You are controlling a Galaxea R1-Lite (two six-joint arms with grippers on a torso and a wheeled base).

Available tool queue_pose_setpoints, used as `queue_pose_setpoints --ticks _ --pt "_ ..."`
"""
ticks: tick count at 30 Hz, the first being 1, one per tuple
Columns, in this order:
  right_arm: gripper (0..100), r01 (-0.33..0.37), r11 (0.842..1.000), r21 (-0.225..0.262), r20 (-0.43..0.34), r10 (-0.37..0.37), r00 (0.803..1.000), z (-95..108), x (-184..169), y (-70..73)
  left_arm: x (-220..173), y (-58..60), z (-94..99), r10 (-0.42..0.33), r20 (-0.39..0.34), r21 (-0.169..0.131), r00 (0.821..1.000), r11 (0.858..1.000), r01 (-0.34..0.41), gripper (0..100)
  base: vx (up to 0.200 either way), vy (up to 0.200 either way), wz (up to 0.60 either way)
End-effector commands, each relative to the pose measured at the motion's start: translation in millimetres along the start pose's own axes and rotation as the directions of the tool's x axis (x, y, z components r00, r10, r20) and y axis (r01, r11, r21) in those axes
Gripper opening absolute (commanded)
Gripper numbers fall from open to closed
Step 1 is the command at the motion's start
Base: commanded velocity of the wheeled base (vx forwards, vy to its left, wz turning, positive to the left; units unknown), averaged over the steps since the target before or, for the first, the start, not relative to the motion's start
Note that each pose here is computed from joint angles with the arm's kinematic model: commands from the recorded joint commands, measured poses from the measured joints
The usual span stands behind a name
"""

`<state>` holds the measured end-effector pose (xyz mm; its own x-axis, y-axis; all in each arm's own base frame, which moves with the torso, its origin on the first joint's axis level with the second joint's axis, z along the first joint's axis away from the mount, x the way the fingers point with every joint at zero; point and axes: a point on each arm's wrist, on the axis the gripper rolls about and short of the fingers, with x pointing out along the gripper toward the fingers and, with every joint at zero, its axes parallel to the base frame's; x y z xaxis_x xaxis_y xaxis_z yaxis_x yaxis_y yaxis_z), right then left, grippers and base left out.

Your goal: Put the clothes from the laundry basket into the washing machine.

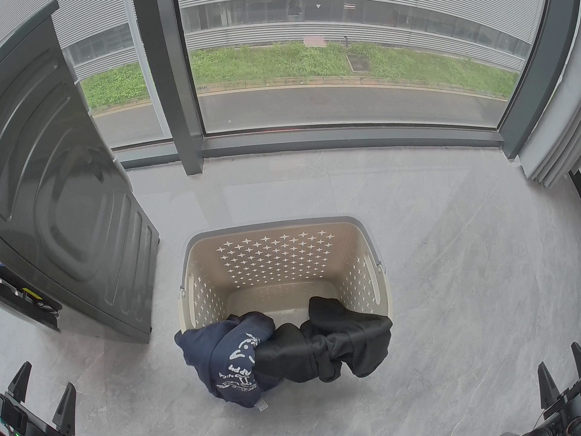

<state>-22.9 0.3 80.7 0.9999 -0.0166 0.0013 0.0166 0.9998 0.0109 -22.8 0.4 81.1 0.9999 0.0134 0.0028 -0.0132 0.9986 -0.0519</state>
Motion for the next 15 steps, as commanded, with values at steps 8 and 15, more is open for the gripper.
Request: queue_pose_setpoints --ticks 8,15 --pt "100 0.002 1.000 0.000 -0.015 -0.002 1.000 -5.0 1.1 0.0 0.6 0.2 -4.6 0.001 -0.009 0.000 1.000 1.000 -0.001 100 0.000 0.000 0.00" --pt "100 -0.001 1.000 -0.002 -0.015 0.001 1.000 -5.0 1.1 0.0 0.6 0.3 -4.8 0.002 -0.010 0.000 1.000 1.000 -0.002 100 0.000 0.114 0.00"
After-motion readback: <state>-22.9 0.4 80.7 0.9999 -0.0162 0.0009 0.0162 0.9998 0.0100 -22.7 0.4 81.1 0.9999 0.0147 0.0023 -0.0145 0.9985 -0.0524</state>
